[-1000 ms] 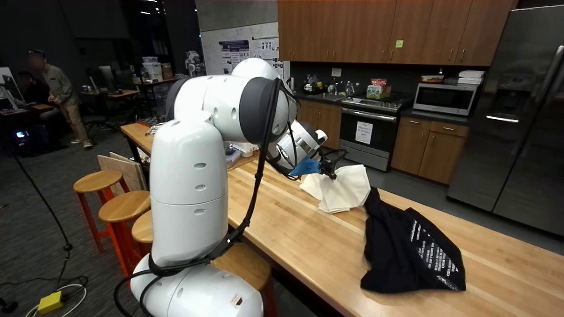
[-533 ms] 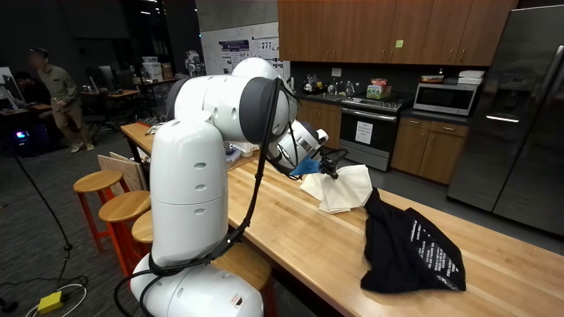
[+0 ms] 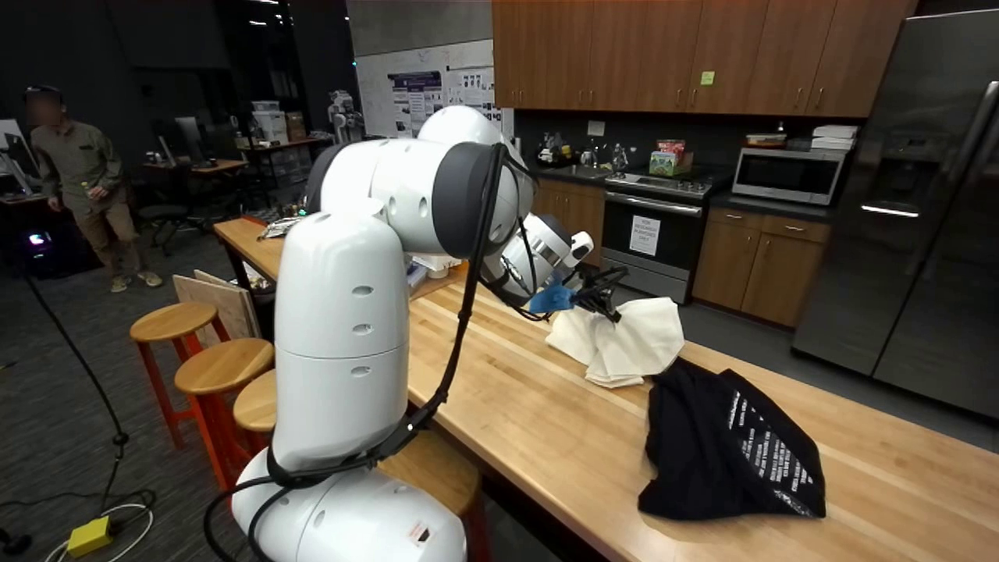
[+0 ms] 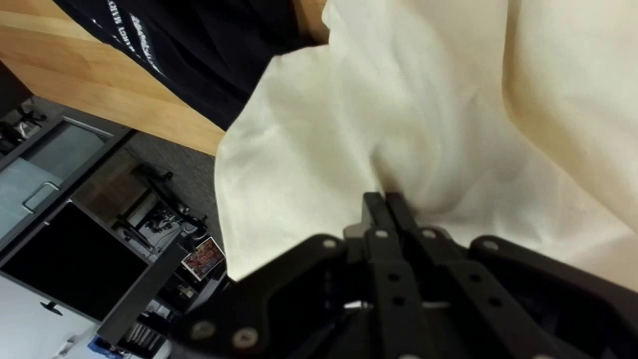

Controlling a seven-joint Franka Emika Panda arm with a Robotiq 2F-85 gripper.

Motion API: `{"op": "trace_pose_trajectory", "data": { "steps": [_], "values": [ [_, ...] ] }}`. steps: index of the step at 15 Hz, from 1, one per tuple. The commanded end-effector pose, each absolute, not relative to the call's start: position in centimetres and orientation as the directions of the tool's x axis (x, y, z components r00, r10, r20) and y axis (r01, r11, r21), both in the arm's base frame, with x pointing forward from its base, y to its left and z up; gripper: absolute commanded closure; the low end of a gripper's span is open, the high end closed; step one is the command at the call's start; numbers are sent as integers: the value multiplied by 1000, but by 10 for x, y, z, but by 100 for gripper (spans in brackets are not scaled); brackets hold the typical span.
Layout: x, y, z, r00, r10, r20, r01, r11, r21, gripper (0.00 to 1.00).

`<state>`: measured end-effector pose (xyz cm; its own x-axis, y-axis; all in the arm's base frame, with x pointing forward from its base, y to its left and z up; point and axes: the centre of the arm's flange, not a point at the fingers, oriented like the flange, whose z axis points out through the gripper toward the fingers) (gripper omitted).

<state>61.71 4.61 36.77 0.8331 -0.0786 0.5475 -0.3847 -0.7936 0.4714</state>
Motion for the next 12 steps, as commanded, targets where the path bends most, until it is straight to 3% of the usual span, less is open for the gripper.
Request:
{"op": "trace_pose_trajectory", "data": {
  "steps": [1,12],
  "values": [
    [625,40,376,810,-108,576,-434,-772,465,100],
    [618,105,394,790,91,606,-219,-882,418,100]
  ]
}}
